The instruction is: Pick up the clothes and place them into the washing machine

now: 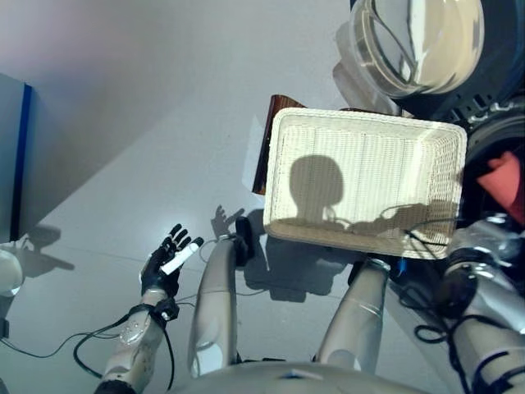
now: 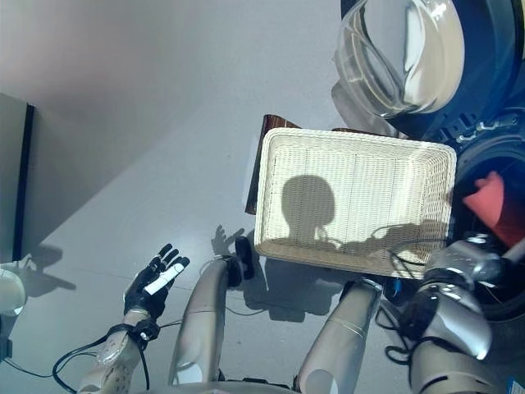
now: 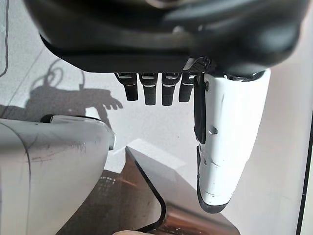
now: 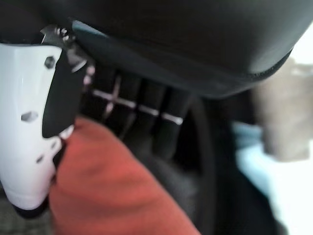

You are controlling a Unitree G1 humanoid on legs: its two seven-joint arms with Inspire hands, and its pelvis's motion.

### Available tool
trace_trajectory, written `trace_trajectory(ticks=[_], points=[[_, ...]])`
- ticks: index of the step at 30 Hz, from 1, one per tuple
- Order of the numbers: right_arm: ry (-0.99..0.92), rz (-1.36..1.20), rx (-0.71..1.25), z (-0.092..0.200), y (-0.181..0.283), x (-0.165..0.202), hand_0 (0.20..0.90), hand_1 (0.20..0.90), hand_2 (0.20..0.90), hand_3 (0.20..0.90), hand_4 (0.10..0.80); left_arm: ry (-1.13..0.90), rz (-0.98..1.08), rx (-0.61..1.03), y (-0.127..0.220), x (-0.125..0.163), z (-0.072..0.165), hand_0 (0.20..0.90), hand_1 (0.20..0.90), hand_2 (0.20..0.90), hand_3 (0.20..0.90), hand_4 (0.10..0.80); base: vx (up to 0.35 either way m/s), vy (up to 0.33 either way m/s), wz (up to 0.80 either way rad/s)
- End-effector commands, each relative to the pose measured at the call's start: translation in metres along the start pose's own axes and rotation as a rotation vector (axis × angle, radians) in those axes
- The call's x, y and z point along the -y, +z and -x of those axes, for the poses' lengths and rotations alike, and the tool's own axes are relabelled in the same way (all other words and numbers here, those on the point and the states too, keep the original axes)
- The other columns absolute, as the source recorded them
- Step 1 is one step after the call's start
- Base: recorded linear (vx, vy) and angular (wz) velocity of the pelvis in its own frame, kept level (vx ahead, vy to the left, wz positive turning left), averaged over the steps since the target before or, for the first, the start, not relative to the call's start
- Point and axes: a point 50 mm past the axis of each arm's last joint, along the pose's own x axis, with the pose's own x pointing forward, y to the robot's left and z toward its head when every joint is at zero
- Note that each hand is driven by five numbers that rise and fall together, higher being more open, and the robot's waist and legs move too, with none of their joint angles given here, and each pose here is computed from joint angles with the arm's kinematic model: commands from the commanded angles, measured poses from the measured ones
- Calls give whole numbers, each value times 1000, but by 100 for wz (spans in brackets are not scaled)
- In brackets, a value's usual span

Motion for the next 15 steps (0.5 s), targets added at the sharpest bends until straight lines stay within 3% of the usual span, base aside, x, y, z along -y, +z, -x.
trace_trajectory(ticks=[1,15], points=[[133,-5,244,-5,68,-48,200,200,200,200,300,9,-19,44,6,-13,11,900,900,900,900,800,0,0,0],[-112,-20,305,-20,90,-10,200,200,200,200,300,38,-26,39,7,-16,8,900,900,900,900,800,5,0,-3]])
